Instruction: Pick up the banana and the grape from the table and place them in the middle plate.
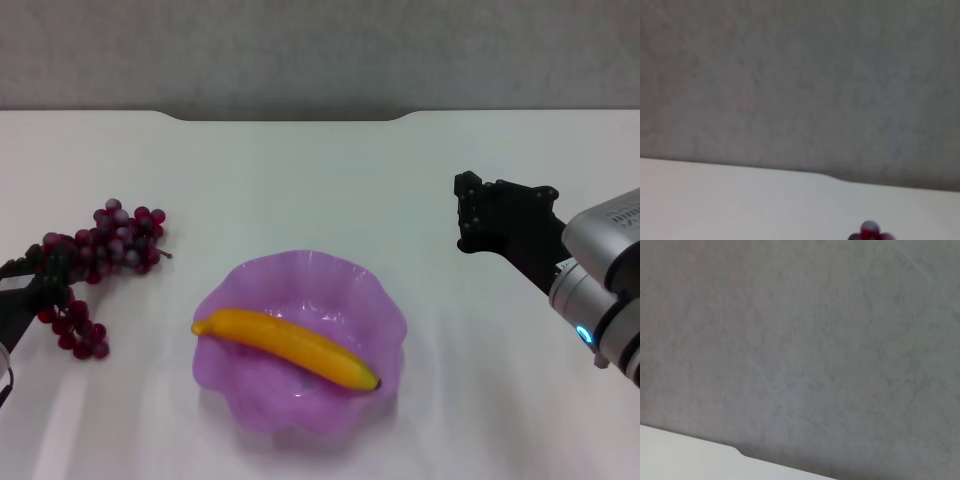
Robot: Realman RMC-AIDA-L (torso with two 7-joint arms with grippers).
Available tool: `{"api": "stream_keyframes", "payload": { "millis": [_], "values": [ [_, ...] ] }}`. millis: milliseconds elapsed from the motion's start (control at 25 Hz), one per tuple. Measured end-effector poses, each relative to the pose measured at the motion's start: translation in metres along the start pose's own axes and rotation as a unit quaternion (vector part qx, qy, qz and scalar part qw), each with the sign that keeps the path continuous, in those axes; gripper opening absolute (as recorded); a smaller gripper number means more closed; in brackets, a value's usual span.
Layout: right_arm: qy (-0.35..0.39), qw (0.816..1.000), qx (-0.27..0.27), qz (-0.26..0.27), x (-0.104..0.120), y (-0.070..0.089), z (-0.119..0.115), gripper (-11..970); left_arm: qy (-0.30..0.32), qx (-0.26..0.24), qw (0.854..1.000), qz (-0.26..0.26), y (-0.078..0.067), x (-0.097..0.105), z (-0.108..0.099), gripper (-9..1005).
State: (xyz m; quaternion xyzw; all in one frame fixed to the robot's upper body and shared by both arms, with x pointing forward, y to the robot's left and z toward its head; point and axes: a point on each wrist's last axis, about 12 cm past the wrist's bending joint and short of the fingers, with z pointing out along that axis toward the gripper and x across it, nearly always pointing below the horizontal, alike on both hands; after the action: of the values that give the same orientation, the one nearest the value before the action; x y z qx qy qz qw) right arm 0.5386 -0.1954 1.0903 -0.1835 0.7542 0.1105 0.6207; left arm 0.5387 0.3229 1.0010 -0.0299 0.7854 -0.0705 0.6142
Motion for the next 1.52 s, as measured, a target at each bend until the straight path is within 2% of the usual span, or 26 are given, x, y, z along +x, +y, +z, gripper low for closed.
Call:
{"api": "stream_keyframes", "payload": {
  "millis": [640, 760, 880, 1000, 1120, 1280, 1400, 1520],
  "values": [
    [0.001, 1.0, 0.002, 0.002, 0.002, -0.001, 0.0, 25, -0.016, 0.032, 0.999, -0.009, -0.006, -0.004, -0.001, 266],
    [0.001, 1.0, 0.002, 0.002, 0.002, -0.001, 0.0, 25, -0.028, 0.041, 0.999, -0.019, -0.007, -0.007, -0.002, 262],
    [0.002, 1.0, 0.002, 0.002, 0.003, -0.001, -0.001, 25, -0.073, 0.07, 0.993, -0.054, -0.007, -0.017, -0.007, 261],
    [0.005, 1.0, 0.004, 0.001, 0.005, -0.002, -0.001, 25, -0.118, 0.102, 0.983, -0.094, -0.003, -0.03, -0.016, 260],
    [0.006, 1.0, 0.004, 0.001, 0.005, -0.002, -0.001, 25, -0.152, 0.142, 0.972, -0.113, 0.003, -0.041, -0.026, 259],
    [0.007, 1.0, 0.004, 0.001, 0.006, -0.002, -0.001, 25, -0.191, 0.212, 0.948, -0.142, 0.01, -0.061, -0.038, 254],
    [0.008, 1.0, 0.004, 0.001, 0.007, -0.003, -0.001, 25, -0.21, 0.258, 0.931, -0.151, 0.009, -0.073, -0.044, 253],
    [0.012, 1.0, 0.006, 0.001, 0.009, -0.004, -0.001, 25, -0.231, 0.331, 0.901, -0.158, -0.001, -0.087, -0.049, 252]
  ]
}}
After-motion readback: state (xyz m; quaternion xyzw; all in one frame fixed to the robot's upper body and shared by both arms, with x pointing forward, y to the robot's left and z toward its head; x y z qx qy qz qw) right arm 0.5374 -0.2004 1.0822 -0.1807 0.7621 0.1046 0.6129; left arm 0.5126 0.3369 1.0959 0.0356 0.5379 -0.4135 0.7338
